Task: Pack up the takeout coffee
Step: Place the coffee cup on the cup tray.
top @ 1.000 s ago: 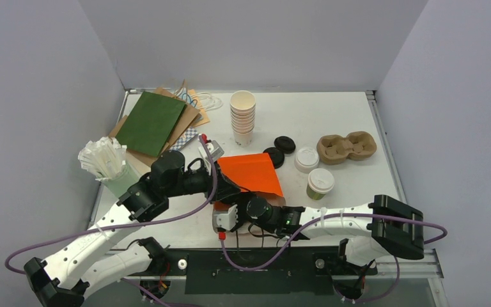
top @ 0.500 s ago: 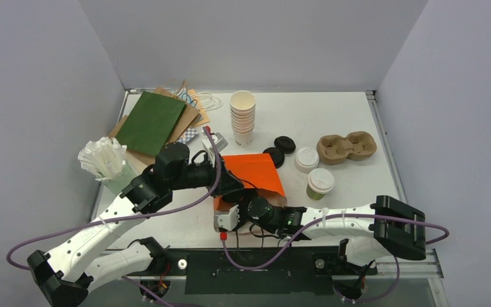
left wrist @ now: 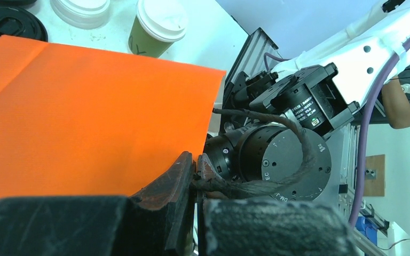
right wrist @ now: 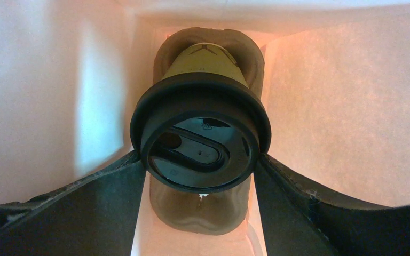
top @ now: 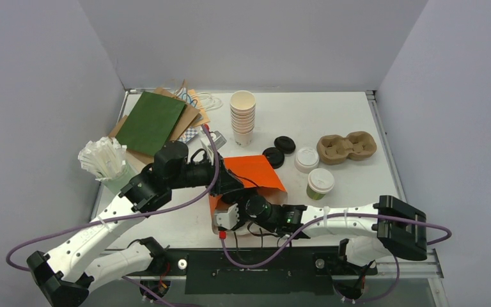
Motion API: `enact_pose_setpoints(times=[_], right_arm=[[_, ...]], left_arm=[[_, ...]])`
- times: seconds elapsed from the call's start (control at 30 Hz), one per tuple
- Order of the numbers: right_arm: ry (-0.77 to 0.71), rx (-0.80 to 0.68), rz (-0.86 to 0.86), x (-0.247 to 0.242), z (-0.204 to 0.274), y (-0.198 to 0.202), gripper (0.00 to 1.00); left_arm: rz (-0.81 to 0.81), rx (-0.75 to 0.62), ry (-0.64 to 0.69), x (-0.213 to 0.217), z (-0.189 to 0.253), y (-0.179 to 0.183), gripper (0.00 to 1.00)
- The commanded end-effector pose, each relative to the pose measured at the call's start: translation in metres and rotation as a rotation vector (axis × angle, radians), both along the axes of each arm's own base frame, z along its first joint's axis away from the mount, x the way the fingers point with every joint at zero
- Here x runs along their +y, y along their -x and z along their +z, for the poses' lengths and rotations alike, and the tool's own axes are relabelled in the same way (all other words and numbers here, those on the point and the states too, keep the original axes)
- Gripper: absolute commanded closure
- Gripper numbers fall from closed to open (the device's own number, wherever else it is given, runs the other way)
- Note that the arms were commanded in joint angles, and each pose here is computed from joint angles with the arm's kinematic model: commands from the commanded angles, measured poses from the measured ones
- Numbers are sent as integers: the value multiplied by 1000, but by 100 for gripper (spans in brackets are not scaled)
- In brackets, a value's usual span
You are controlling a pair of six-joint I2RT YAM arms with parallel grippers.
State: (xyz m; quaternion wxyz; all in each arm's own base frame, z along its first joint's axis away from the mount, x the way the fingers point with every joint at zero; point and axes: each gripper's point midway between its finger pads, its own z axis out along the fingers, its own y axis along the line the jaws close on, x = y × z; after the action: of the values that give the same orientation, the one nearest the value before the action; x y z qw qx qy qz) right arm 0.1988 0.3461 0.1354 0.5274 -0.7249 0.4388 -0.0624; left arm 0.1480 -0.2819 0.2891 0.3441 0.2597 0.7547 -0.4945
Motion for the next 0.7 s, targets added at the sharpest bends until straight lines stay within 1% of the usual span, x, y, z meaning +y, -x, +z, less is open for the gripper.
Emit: enact_pose_setpoints(times=[0.0,0.17,0.33,0.57,0.67], right_arm=[[-13,34,5,8,5,1,69],[-13,43,20,15,14,7,69],[30,52,2,13,17,15,69],[123,65,-38,2,19,23,69],[129,64,-41,2,20,24,70]], left_arm=[[-49,-20,74,-6,16,6,100],[-46,-28,51,-6,6,3,100],[-37,-36,27,-4,-3,1,100],[-54,-41,65,-7,8,3,100],[-67,-46,68,-7,7,5,100]])
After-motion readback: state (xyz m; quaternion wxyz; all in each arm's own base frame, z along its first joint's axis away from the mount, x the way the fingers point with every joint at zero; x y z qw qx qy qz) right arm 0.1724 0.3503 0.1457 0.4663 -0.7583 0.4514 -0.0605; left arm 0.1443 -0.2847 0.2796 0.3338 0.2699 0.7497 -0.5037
